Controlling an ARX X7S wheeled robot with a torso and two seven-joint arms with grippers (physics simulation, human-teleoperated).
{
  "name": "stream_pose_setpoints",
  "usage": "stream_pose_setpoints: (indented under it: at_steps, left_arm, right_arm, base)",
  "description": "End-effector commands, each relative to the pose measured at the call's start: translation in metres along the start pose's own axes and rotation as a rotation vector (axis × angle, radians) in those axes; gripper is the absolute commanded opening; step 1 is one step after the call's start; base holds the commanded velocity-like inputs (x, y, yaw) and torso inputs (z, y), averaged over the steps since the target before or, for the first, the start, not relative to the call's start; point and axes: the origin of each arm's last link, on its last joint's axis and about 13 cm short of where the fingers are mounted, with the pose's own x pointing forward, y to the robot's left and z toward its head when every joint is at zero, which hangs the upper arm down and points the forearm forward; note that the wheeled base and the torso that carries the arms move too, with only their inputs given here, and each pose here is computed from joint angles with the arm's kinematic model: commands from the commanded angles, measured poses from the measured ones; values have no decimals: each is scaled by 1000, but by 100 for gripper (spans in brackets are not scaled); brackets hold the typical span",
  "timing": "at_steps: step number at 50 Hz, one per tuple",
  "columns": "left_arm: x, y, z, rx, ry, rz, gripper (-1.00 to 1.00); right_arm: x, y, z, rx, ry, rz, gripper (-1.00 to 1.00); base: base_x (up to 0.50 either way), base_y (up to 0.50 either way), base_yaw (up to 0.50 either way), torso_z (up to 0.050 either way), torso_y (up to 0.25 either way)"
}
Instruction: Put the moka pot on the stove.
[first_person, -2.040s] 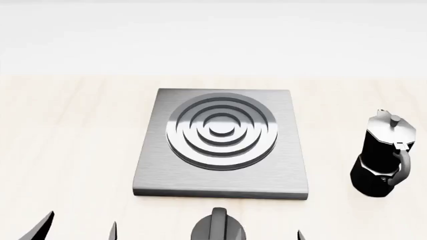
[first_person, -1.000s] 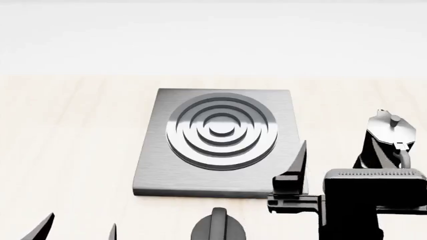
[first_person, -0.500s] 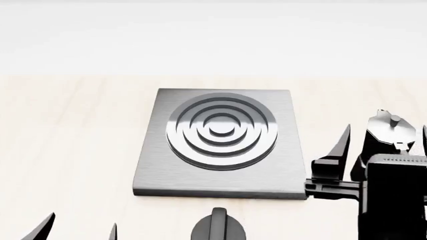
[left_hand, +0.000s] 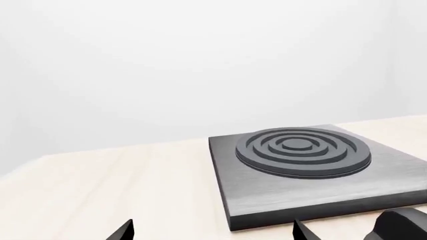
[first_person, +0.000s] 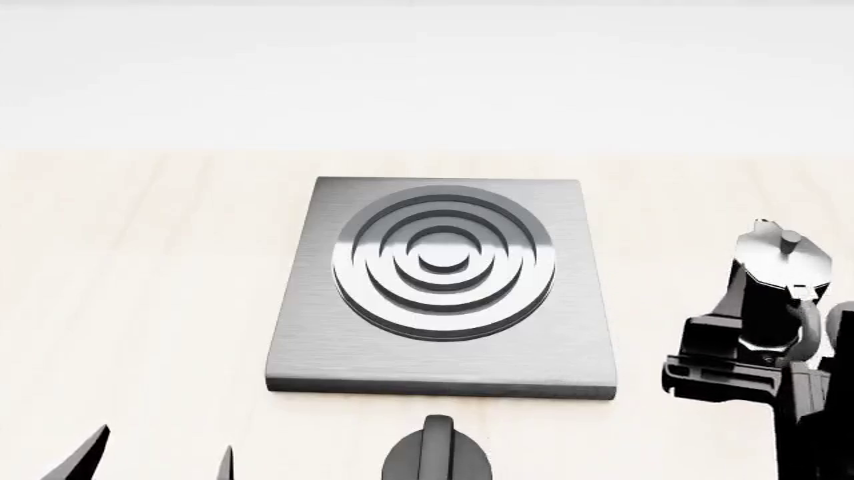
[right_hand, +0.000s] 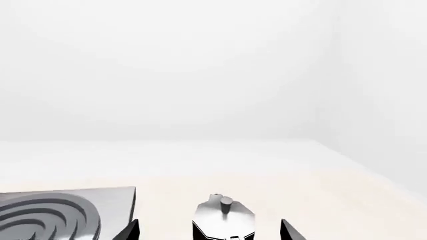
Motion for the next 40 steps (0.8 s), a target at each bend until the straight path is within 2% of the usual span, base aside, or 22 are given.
stream_pose_setpoints:
  at_steps: [1, 15, 22, 40]
  left_arm:
    - [0, 0, 0, 3, 0, 2, 100]
    - [0, 0, 0, 3, 0, 2, 100]
    - [0, 0, 1, 3, -1, -1, 100]
    - [-1, 1, 0, 3, -1, 4, 100]
  right_arm:
    - [2, -13, -13, 126, 38, 15, 100]
    - [5, -20, -27, 192, 72, 15, 100]
    - [7, -19, -37, 245, 103, 53, 100]
    - [15, -22, -55, 258, 164, 47, 100]
  base:
    - [0, 0, 0, 0, 0]
    - [0, 0, 0, 0, 0]
    - [0, 0, 0, 0, 0]
    - [0, 0, 0, 0, 0]
